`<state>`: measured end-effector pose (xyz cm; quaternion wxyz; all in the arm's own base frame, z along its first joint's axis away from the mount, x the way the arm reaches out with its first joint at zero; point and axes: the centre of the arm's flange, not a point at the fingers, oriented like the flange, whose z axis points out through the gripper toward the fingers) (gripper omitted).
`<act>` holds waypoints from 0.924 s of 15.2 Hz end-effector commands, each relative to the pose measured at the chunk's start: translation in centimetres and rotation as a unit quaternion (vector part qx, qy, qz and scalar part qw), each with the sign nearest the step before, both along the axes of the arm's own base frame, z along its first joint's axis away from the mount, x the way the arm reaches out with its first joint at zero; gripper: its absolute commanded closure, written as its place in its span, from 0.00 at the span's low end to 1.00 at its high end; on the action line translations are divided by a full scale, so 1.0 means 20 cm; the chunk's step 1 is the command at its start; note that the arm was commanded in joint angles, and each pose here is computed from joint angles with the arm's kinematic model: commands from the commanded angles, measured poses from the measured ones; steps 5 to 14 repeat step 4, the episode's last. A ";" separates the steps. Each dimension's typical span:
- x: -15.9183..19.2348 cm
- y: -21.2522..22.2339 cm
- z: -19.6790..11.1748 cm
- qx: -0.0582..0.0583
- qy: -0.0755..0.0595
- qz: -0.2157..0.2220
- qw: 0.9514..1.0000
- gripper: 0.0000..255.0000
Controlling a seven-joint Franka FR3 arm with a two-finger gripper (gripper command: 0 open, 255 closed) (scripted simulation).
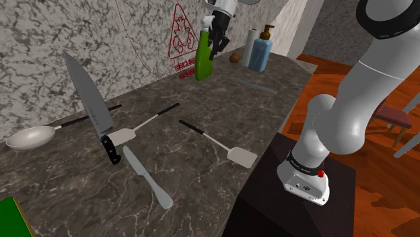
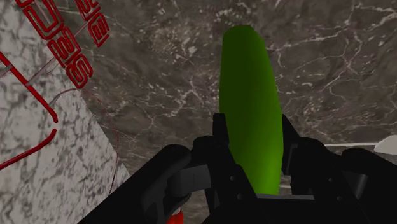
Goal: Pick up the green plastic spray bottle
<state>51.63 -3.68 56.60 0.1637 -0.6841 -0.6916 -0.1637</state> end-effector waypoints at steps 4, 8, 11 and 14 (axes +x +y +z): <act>0.00 0.00 0.08 0.000 0.000 0.000 1.000 1.00; 0.00 0.00 0.08 0.000 0.000 0.000 1.000 1.00; 0.00 0.00 0.08 0.000 0.000 0.000 1.000 1.00; 0.00 0.00 0.08 0.000 0.000 0.000 1.000 1.00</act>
